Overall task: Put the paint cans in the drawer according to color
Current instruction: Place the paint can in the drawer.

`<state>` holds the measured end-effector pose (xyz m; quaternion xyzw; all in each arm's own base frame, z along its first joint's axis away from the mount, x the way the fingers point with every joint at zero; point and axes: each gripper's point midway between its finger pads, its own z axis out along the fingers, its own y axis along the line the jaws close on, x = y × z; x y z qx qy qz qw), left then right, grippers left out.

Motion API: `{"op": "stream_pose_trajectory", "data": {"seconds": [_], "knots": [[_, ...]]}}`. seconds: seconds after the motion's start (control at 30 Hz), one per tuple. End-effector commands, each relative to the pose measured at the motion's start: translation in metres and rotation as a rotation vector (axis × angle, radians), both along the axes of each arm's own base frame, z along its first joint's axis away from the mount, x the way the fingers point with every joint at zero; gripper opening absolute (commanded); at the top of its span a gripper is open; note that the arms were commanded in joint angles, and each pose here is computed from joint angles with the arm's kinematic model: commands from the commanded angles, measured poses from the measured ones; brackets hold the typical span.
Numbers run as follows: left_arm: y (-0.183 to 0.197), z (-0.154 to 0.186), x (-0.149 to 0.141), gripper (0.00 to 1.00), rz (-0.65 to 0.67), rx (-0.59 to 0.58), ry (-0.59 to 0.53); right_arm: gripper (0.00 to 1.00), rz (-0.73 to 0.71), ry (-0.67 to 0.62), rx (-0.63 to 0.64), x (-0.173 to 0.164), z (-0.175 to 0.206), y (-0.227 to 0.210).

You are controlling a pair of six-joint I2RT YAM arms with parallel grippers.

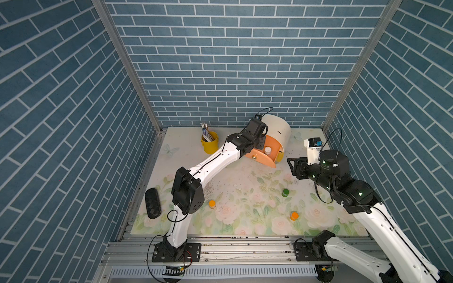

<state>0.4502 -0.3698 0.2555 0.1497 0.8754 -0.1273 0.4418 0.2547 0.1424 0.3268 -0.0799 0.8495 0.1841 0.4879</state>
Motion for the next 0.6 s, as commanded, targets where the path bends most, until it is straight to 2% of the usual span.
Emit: {"op": "stream_pose_trajectory", "data": {"seconds": [0.0, 0.2, 0.33, 0.57], "knots": [[0.0022, 0.0071, 0.0034, 0.26, 0.012, 0.031, -0.030, 0.62, -0.022, -0.013, 0.006, 0.0009, 0.0017, -0.0043], [0.0057, 0.0047, 0.0059, 0.27, 0.021, 0.061, -0.041, 0.62, -0.024, -0.016, 0.004, 0.0009, 0.0028, -0.0051], [0.0059, 0.0050, 0.0058, 0.35, 0.020, 0.064, -0.042, 0.62, -0.022, -0.016, 0.002, 0.0011, 0.0024, -0.0048], [0.0069, 0.0077, 0.0049, 0.41, 0.021, 0.062, -0.043, 0.62, -0.019, -0.007, -0.007, 0.0036, -0.0008, -0.0032]]}}
